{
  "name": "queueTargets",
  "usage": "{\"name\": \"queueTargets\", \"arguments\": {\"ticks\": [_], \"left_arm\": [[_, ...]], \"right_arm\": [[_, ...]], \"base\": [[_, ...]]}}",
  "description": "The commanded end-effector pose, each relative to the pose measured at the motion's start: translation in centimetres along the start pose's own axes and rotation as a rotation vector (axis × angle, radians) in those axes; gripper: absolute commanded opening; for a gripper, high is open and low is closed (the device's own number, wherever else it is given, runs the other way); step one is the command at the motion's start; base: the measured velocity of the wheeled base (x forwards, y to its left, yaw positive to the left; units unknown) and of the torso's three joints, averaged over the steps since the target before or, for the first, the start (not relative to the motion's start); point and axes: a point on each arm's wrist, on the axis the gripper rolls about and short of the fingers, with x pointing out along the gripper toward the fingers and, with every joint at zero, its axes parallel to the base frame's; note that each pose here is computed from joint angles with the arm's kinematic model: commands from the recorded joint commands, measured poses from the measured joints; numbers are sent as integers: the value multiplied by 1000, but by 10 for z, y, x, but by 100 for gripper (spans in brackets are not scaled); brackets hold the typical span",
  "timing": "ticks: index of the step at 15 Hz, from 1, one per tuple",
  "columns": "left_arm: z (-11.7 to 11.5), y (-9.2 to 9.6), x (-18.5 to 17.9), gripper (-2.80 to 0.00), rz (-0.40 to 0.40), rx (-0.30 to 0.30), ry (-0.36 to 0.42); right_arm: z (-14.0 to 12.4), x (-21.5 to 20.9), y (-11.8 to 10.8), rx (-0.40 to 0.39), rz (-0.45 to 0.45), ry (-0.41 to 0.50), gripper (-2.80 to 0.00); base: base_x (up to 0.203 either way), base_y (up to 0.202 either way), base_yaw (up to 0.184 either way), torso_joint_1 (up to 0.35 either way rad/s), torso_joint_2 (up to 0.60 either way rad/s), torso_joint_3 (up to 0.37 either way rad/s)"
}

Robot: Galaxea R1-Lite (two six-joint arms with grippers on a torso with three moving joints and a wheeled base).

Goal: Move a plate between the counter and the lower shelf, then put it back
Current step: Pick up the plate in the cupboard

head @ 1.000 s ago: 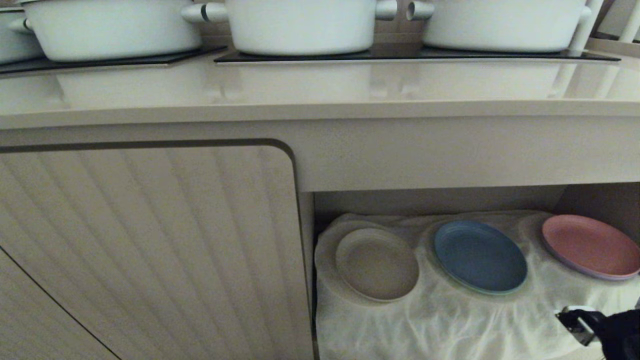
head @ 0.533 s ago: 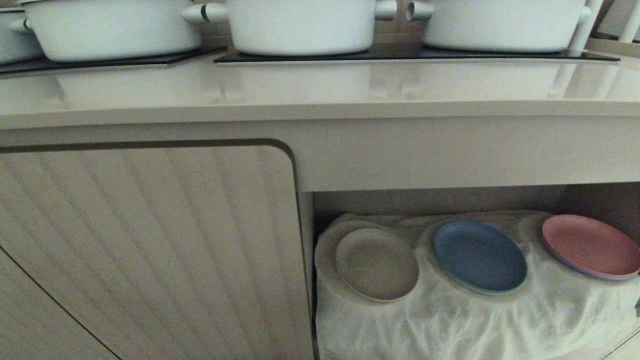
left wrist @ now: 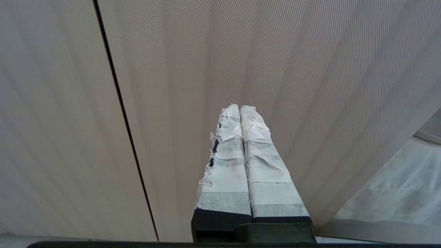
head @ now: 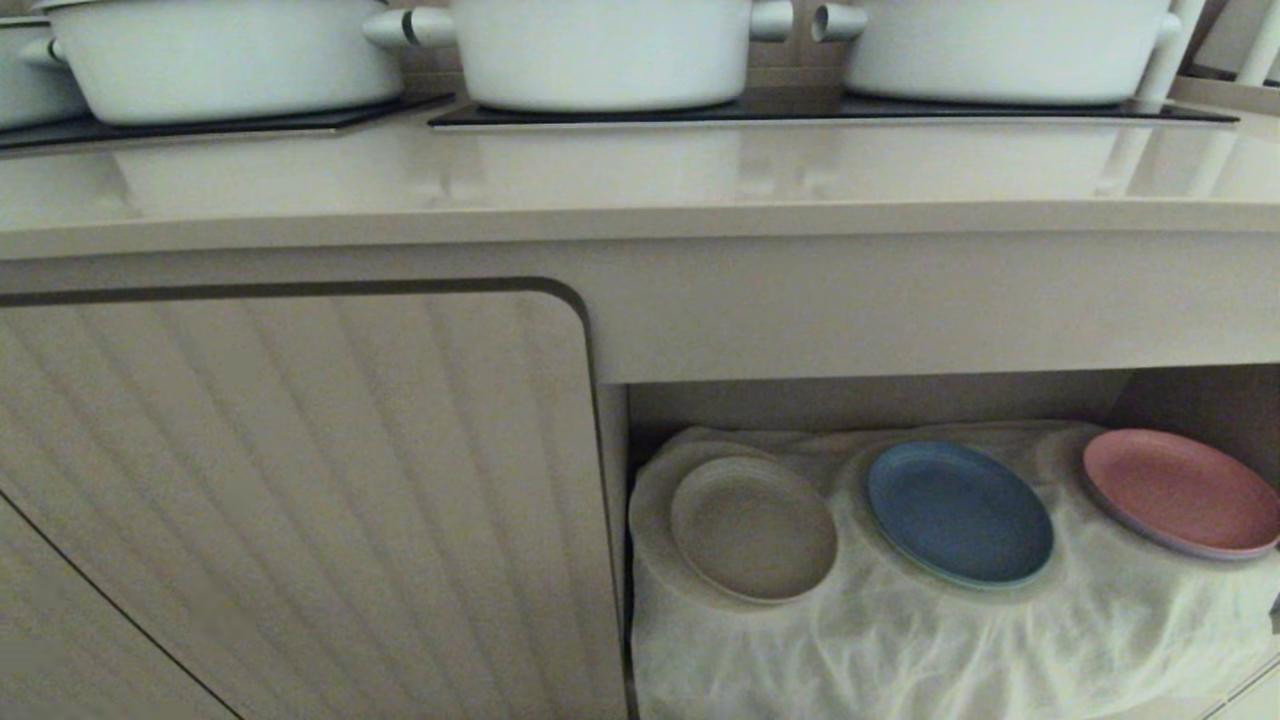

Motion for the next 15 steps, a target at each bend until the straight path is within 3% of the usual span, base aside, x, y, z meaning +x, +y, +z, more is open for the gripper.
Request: {"name": "queueTargets", "arguments": {"ticks": [1, 5, 7, 12, 15], "left_arm": [[0, 0, 0, -280, 1, -1, 0], [0, 0, 0, -280, 1, -1, 0], [0, 0, 0, -280, 0, -1, -1], [0, 0, 0, -280, 1, -1, 0], [0, 0, 0, -280, 1, -1, 0]], "right_arm": [[-8, -6, -2, -30, 18, -55, -280], [-17, -2, 0, -95, 18, -80, -280], [-21, 0, 0, -165, -3, -134, -280], [-34, -6, -1, -218, 77, -390, -280], [-25, -12, 1, -203, 104, -626, -280]], "base": [[0, 0, 0, 0, 0, 0], [0, 0, 0, 0, 0, 0], [0, 0, 0, 0, 0, 0], [0, 0, 0, 0, 0, 0], [0, 0, 0, 0, 0, 0]]}}
